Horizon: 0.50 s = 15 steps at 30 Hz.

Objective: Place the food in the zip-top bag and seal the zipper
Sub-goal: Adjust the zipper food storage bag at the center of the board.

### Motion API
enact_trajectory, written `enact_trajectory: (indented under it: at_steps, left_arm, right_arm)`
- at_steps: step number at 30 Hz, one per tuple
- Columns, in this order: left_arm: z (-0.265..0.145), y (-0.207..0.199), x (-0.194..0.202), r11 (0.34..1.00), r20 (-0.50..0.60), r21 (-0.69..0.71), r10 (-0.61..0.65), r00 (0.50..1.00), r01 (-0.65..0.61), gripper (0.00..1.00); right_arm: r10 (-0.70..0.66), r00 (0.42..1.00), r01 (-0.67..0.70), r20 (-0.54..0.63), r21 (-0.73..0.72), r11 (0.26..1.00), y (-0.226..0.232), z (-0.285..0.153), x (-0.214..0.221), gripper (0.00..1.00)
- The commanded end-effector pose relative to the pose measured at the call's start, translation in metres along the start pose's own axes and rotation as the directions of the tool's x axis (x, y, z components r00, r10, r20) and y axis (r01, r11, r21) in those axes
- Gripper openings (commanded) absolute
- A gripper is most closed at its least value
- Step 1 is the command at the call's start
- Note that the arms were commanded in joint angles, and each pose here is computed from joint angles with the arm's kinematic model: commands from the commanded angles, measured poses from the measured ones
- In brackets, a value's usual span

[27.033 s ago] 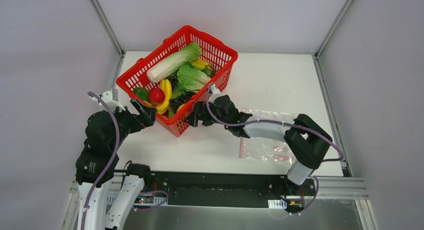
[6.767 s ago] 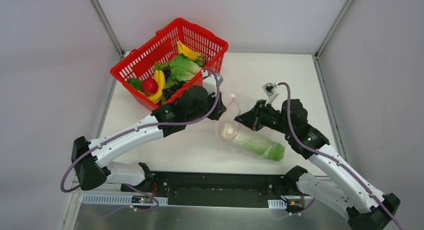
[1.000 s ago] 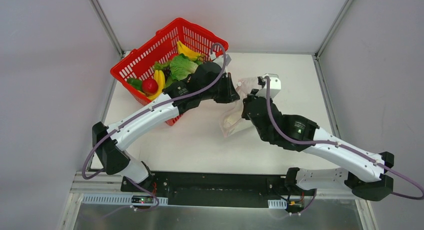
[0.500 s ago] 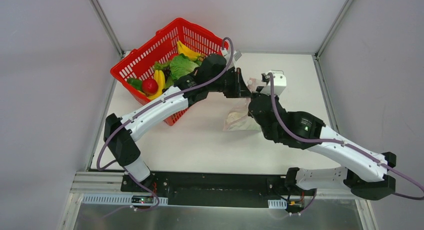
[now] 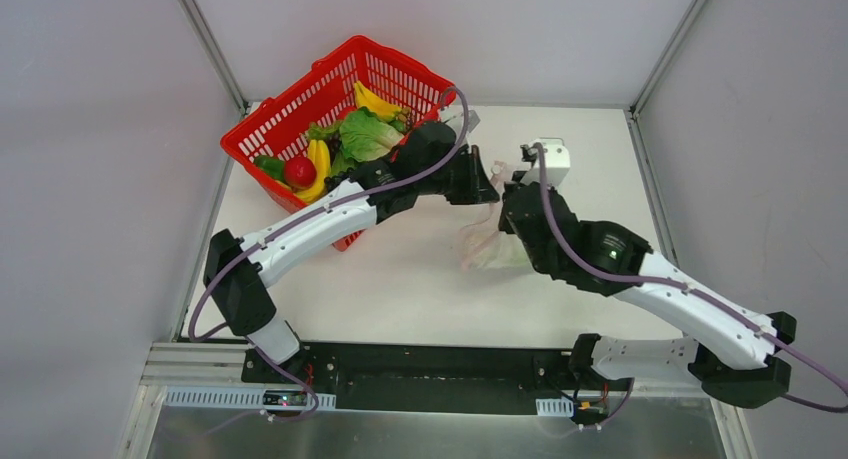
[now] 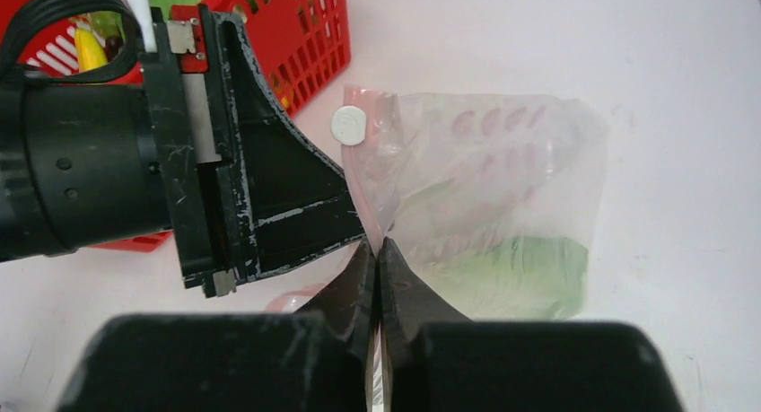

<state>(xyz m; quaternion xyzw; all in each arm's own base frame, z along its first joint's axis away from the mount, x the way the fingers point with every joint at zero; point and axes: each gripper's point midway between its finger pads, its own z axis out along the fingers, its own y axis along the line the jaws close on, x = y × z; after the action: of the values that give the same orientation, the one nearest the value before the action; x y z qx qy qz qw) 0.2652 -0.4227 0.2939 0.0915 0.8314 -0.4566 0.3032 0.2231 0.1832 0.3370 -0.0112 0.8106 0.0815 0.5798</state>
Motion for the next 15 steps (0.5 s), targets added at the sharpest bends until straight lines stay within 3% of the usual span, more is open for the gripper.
enact_trajectory:
  at_steps: [1, 5, 9, 15]
  left_arm:
    - [-0.034, 0.058, -0.011, 0.982, 0.077, -0.189, 0.025, 0.997, -0.009, 0.0]
    - [-0.049, 0.081, -0.008, 0.962, 0.048, -0.267, 0.063, 0.997, -0.048, 0.0]
    - [-0.059, 0.1, -0.008, 0.925, 0.019, -0.37, 0.102, 0.995, -0.088, 0.07]
    - [-0.071, 0.108, -0.014, 0.894, 0.006, -0.43, 0.142, 0.99, -0.125, 0.42]
  right_arm:
    - [0.011, 0.997, -0.019, -0.083, -0.108, 0.994, 0.033, 0.024, 0.021, 0.0]
    - [0.051, 0.986, -0.078, -0.156, -0.17, 0.982, 0.046, 0.045, 0.034, 0.0]
    - [0.099, 0.976, -0.14, -0.193, -0.212, 0.967, 0.052, 0.055, 0.034, 0.0]
    - [0.14, 0.971, -0.179, -0.196, -0.202, 0.963, 0.05, 0.062, 0.033, 0.0]
